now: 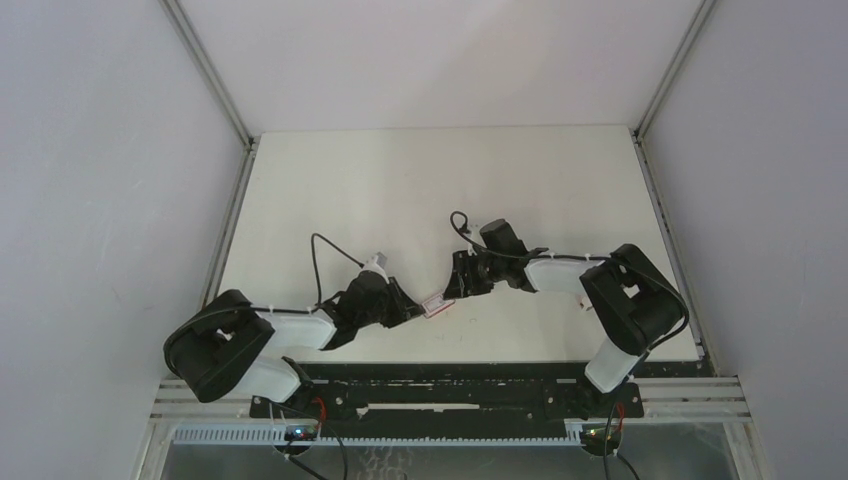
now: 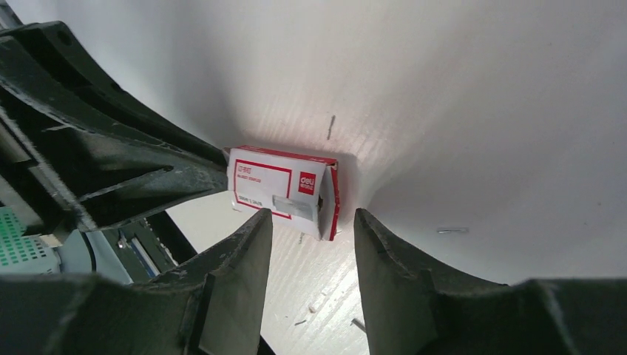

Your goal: Load the staples into the stapler

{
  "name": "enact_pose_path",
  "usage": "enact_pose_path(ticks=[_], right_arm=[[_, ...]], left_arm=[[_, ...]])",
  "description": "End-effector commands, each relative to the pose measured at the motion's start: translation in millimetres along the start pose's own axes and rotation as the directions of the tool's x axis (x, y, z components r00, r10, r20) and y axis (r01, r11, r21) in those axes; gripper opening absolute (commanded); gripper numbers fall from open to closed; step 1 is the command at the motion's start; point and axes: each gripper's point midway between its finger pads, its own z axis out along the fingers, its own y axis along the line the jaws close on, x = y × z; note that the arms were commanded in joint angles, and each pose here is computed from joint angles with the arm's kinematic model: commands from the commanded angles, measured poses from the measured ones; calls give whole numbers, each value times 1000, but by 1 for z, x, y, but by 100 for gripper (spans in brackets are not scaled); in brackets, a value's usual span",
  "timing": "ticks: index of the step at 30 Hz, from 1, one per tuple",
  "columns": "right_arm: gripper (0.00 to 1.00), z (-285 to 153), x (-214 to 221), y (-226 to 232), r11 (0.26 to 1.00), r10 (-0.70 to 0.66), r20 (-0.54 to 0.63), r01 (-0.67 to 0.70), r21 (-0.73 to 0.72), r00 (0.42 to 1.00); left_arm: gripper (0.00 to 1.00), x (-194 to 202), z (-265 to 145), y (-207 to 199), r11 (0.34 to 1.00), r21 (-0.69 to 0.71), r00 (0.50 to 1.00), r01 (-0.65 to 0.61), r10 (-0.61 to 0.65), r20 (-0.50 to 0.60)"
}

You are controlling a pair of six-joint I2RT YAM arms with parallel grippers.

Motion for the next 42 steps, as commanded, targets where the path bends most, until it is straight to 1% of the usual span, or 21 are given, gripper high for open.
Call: enact_pose_path(ticks=[1,6,14,21,26,27,29,34,38,42], right_arm=[[43,5,-8,1,1000,1,6,-1,1,1000],[36,7,-7,1,1000,8,0,-8,-3,1000],[29,9,-6,2,1000,9,-7,-9,-13,1000],[22,10,-6,2,1000,15,-13,-15,-18,1000],[22,10,-5,2,1000,15,-16,-15,-19,1000],[22,10,-6,2,1000,16,-13,-16,-17,1000],[23,9,-6,0,1000,17,-9,-17,-6,1000],[27,4,-13,-1,1000,24,17,-24,-3,1000],[32,0,-22,2,999,33,41,-32,-29,999],[31,-3,-27,6,999,28,61,-26,-38,998]], left_arm=[[20,5,3,22,996,-94,1000,-8,5,-28],[20,5,4,23,995,-97,1000,-7,5,-26],[24,2,7,20,996,-90,1000,-7,5,-23],[25,1,11,13,998,-67,1000,-10,8,-28],[21,1,12,11,998,-64,999,-15,13,-33],[15,1,12,11,998,-65,999,-14,12,-33],[9,0,12,11,998,-64,999,-13,11,-30],[0,2,11,14,997,-71,999,-12,9,-36],[0,2,10,15,997,-77,999,-15,12,-33],[0,1,10,14,997,-77,999,-20,17,-30]])
